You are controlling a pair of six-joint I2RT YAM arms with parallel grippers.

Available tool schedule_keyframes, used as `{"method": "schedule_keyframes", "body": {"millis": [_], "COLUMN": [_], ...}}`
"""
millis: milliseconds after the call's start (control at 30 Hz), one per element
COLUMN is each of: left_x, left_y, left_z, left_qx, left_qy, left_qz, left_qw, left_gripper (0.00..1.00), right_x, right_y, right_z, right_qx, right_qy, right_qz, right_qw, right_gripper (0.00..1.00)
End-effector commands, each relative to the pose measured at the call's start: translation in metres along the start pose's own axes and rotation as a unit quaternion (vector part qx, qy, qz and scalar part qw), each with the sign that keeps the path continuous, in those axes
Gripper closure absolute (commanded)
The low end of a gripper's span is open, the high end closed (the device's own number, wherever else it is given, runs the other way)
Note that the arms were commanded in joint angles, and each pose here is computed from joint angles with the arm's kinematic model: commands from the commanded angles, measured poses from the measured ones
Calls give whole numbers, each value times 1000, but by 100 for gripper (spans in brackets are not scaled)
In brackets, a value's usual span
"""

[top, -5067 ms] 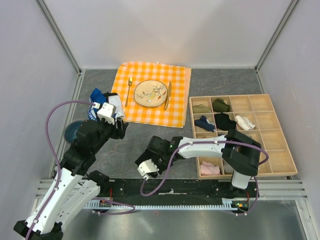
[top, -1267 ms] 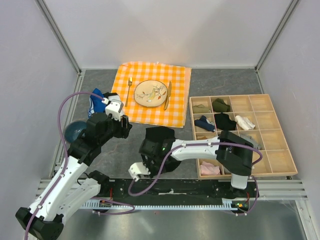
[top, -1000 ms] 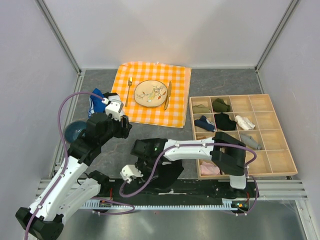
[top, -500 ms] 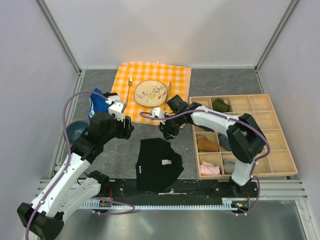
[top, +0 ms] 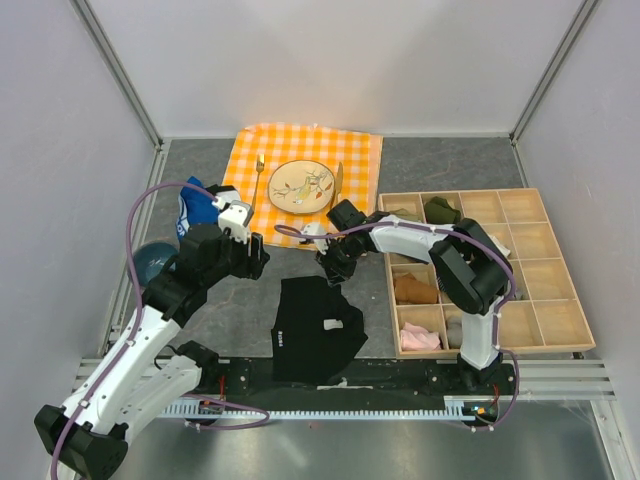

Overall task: Roll the underwear
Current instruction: Flatten out the underwear at the center of the board.

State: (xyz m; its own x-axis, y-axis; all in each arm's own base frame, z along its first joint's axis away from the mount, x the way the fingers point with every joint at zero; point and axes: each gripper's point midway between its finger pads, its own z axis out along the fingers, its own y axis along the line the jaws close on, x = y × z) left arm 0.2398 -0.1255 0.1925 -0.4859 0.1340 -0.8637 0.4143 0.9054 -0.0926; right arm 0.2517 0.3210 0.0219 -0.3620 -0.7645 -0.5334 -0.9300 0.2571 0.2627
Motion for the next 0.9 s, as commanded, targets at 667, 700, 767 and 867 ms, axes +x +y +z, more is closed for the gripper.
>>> {"method": "schedule_keyframes", "body": {"millis": [667, 700, 767, 867], "left_x": [65, 65, 67, 69], "left_y": [-42, -42, -44, -47], "left_z": [79, 81, 87, 94], "left_qx": [209, 216, 229, 243], "left_qy": [117, 113, 108, 114], "left_qz": [185, 202, 213, 221], "left_qw": [953, 948, 944, 937], "left_gripper": [33, 33, 32, 32], "right_x": [-62, -62, -59, -54], "right_y": [11, 12, 12, 9], "right_z": [-56, -56, -52, -48], "right_qx": [1, -5, -11, -17], "right_qy": [-101, -103, -100, -96], "right_qz": [-48, -48, -38, -24], "right_qw": [994, 994, 994, 995], "right_gripper": [100, 99, 98, 98]}}
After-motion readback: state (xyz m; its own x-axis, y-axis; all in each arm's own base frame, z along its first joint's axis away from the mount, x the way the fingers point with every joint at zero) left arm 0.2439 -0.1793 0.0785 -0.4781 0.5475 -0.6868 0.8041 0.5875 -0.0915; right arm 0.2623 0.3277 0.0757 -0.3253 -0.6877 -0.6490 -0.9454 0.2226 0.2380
